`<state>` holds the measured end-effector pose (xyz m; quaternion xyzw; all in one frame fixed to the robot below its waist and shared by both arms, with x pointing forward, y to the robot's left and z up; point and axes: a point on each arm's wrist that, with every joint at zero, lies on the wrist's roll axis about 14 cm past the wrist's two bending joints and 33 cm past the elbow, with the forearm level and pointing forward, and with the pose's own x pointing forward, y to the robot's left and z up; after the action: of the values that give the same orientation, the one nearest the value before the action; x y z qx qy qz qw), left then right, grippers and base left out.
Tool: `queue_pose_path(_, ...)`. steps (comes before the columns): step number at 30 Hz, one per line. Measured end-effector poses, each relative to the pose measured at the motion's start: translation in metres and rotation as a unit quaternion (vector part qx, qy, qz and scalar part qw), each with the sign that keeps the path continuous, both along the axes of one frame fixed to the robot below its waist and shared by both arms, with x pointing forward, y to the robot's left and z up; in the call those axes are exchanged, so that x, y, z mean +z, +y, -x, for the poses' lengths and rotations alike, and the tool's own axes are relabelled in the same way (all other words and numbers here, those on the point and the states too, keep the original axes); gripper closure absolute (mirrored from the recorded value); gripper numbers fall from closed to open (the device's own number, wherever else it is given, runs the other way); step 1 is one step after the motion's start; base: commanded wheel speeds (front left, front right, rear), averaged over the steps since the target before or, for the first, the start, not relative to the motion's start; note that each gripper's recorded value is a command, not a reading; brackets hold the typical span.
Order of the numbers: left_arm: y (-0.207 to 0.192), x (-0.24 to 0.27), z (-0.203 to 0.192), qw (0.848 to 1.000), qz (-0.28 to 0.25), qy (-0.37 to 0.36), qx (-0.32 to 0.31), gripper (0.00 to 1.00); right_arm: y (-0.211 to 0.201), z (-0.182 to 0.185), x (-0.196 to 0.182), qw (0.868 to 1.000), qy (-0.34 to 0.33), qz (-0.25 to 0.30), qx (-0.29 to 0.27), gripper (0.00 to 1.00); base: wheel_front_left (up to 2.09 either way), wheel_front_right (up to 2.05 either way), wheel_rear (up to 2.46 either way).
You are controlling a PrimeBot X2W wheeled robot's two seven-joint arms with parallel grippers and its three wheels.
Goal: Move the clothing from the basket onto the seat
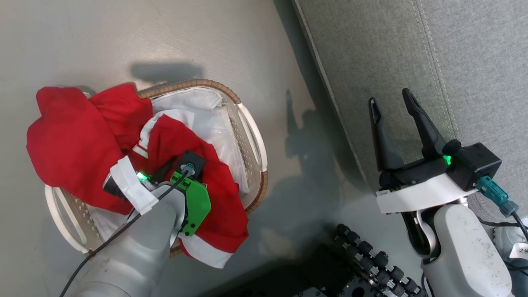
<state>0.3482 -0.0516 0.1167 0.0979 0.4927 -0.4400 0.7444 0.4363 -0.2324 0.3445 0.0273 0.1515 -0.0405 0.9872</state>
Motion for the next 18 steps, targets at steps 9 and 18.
queue_pose_path(9, 0.012, -0.008, 0.017, 0.998, -0.044, 0.048, -0.014, 1.00, -0.001, 0.002, 0.000, 1.000, 0.002, -0.001, -0.003, 0.00, 0.00, 0.00, 0.00)
queue_pose_path(18, 0.012, 0.007, 0.008, 1.000, -0.015, 0.017, 0.003, 1.00, -0.002, 0.000, 0.008, 1.000, -0.009, -0.002, -0.005, 0.00, 0.00, 0.00, 0.00)
